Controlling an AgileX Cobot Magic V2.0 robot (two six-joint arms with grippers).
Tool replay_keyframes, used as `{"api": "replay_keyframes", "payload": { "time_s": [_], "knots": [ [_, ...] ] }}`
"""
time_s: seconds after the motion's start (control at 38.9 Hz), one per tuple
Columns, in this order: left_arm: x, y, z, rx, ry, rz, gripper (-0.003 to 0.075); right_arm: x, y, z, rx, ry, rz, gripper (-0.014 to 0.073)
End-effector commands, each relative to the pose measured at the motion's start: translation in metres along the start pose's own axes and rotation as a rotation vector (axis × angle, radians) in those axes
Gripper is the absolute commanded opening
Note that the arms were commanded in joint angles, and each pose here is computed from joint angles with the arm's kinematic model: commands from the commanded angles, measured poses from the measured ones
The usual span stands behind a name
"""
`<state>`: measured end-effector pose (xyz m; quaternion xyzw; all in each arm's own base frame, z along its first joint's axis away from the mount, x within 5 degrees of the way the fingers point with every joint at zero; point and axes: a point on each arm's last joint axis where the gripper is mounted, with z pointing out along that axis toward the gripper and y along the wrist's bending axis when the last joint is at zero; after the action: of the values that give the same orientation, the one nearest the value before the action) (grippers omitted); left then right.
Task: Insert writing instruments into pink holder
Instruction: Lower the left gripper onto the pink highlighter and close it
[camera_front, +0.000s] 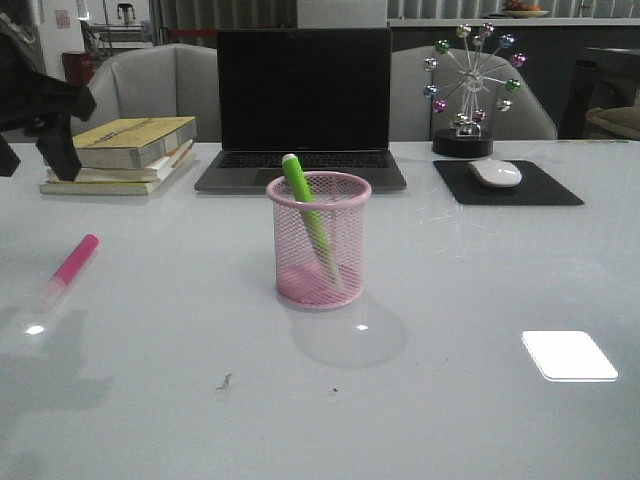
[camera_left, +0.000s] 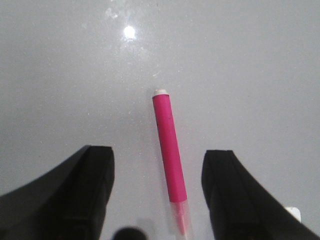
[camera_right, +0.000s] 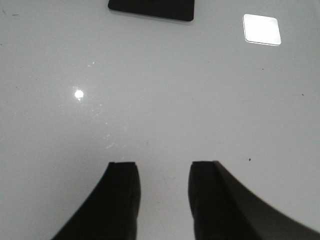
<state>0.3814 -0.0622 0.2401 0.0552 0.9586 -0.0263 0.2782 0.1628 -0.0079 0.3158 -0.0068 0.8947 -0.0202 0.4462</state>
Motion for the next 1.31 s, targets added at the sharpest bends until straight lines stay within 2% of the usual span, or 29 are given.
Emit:
{"api": "replay_keyframes", "payload": {
  "time_s": [0.0,0.23,0.69,1.13,1.29],
  "knots": [
    [-0.019,-0.003,-0.012,0.005,-0.054,-0.004,0.0446,-0.013,-0.002,-0.006,0.018,-0.095,-0.009,0.037],
    [-0.018,-0.003,0.019,0.0,0.051,-0.005,0.0446,-0.013,-0.002,-0.006,0.018,-0.095,-0.009,0.037],
    [-0.005,-0.004,0.059,0.006,0.141,-0.019,0.0446,-0.013,-0.002,-0.006,0.018,-0.095,-0.009,0.037],
    [-0.007,-0.004,0.061,0.011,0.117,-0.024,0.0444,-0.013,-0.002,-0.006,0.018,-0.095,-0.009,0.037],
    [-0.007,-0.005,0.061,0.011,0.112,-0.024,0.0414,-0.013,-0.002,-0.006,0.018,-0.095,-0.009,0.037]
  ]
}}
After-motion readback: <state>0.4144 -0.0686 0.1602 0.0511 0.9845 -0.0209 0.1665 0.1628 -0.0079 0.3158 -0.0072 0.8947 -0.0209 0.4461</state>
